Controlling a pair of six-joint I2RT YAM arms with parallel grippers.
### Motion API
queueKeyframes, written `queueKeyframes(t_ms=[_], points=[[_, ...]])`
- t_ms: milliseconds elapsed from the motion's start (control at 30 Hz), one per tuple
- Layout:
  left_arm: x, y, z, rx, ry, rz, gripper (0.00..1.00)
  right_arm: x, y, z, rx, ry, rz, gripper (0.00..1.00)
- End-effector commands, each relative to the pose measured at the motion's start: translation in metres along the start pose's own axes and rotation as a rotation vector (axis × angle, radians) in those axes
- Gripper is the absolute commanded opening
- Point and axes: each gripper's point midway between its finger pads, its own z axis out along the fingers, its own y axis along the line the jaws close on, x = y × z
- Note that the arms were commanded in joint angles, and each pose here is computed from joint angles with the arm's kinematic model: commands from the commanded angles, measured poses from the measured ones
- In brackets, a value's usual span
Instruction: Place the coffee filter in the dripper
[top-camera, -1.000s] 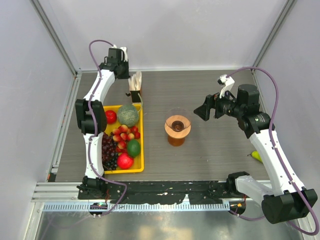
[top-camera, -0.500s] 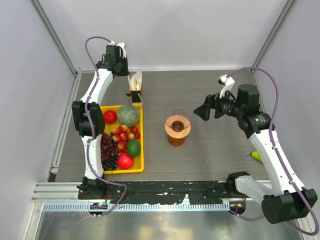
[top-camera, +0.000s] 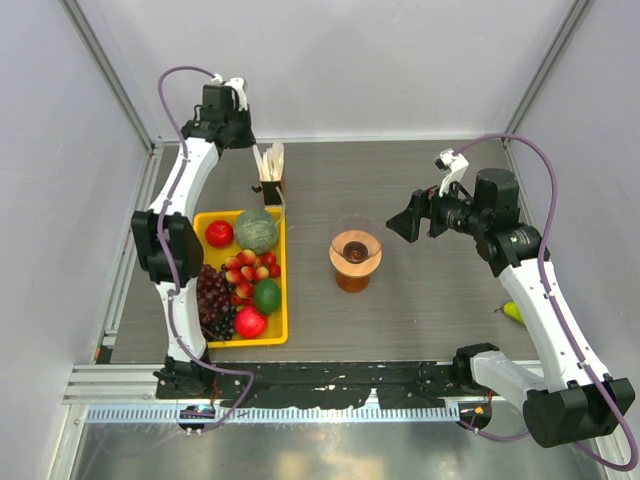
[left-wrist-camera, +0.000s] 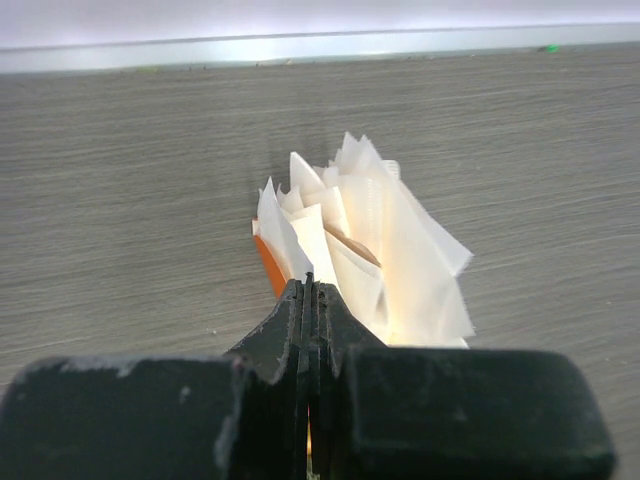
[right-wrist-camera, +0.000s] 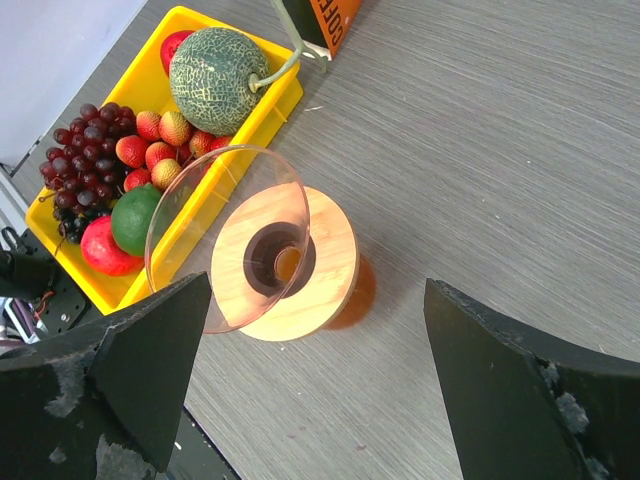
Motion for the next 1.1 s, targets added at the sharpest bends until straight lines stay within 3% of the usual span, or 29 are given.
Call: queueKeyframes(t_ms=[0, 367, 1067], points=[[-0.048, -0.022, -0.057, 0.066, -0.140, 0.034, 0.00, -0.022, 0.009, -0.007, -0.029, -0.074, -0.055, 0.95], [-0.063, -0.051, -0.124, 0.174, -0.177, 0.086, 0.00, -0.036, 0.022, -0.016, -0.076, -0.108, -0.166, 0.98], [-0.010, -0.133, -0.289, 0.450, -0.198, 0.253, 0.00, -0.085, 0.083, -0.042, -0.275, -0.187, -0.493, 0.95]])
